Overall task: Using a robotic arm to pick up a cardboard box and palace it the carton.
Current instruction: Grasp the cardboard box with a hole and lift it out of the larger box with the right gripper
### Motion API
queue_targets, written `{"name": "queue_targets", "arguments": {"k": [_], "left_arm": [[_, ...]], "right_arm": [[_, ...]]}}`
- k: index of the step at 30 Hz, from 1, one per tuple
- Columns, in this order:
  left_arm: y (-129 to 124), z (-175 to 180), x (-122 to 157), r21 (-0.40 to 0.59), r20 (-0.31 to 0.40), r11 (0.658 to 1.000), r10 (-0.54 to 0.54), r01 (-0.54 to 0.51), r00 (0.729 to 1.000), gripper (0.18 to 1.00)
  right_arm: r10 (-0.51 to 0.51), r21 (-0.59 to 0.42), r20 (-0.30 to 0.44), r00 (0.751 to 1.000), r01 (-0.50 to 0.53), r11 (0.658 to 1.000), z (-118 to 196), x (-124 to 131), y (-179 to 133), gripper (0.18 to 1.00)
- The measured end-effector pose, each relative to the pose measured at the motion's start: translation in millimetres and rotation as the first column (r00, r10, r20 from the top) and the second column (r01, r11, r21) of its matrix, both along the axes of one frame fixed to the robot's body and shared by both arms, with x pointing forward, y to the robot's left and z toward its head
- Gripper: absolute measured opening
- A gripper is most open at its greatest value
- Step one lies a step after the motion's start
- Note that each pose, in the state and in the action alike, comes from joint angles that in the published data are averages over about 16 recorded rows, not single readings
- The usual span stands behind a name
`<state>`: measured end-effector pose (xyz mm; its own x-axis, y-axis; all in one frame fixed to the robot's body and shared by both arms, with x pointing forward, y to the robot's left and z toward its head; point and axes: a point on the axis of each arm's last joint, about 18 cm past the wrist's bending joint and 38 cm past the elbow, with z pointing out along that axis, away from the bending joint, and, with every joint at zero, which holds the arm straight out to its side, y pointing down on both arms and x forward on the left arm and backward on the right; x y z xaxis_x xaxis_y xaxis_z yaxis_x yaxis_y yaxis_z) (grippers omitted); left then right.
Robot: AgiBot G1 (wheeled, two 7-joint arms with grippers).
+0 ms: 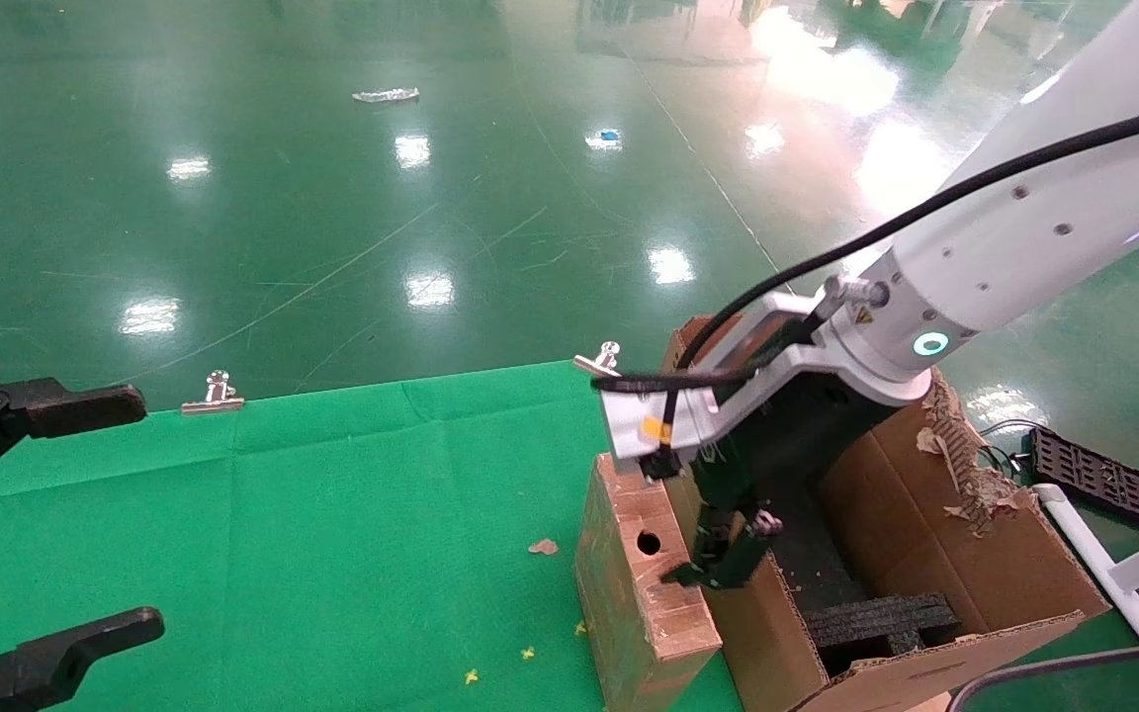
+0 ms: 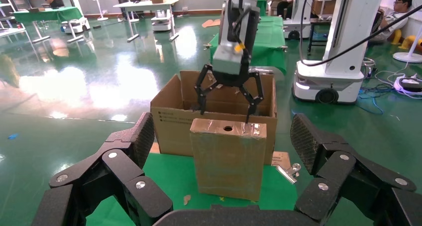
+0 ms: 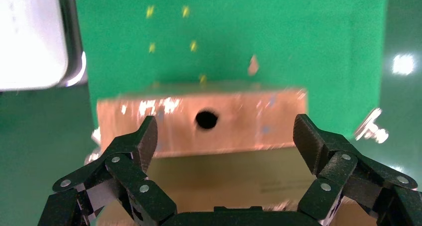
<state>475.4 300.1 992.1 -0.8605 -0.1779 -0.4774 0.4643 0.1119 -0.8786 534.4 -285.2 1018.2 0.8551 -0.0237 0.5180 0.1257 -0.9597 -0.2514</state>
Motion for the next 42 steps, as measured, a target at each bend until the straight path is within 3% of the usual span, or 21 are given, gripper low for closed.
{"name": "queue_targets", "arguments": {"k": [9,16,21,28,32,36,42], "left_arm": [[0.0,0.0,0.0,0.000,0.000,1.000,0.000,0.000,1.000,1.001],[0.0,0.0,0.0,0.000,0.000,1.000,0.000,0.000,1.000,1.001],[0.0,0.0,0.0,0.000,0.000,1.000,0.000,0.000,1.000,1.001],[0.0,0.0,0.0,0.000,0.000,1.000,0.000,0.000,1.000,1.001],[0.0,0.0,0.0,0.000,0.000,1.000,0.000,0.000,1.000,1.001],[0.0,0.0,0.0,0.000,0.000,1.000,0.000,0.000,1.000,1.001],[0.0,0.0,0.0,0.000,0.000,1.000,0.000,0.000,1.000,1.001]], "right_arm": [[-0.072,-0.093,-0.034,0.997,0.069,0.993,-2.1,1.8,1.7,1.000],[-0.237,-0.042,-0.052,0.970,0.235,0.971,3.6,4.4,0.7,1.000],[-0.403,0.089,-0.125,0.907,0.415,0.906,6.2,5.9,-0.6,1.000],[-0.577,0.231,-0.293,0.763,0.642,0.731,-2.2,14.0,-3.0,1.000],[-0.606,0.263,-0.377,0.701,0.708,0.656,-12.7,19.7,-2.3,1.000],[-0.623,0.259,-0.410,0.666,0.740,0.620,-23.9,26.5,-1.8,1.000],[-0.635,0.244,-0.417,0.651,0.753,0.611,-35.5,32.6,0.5,1.000]]}}
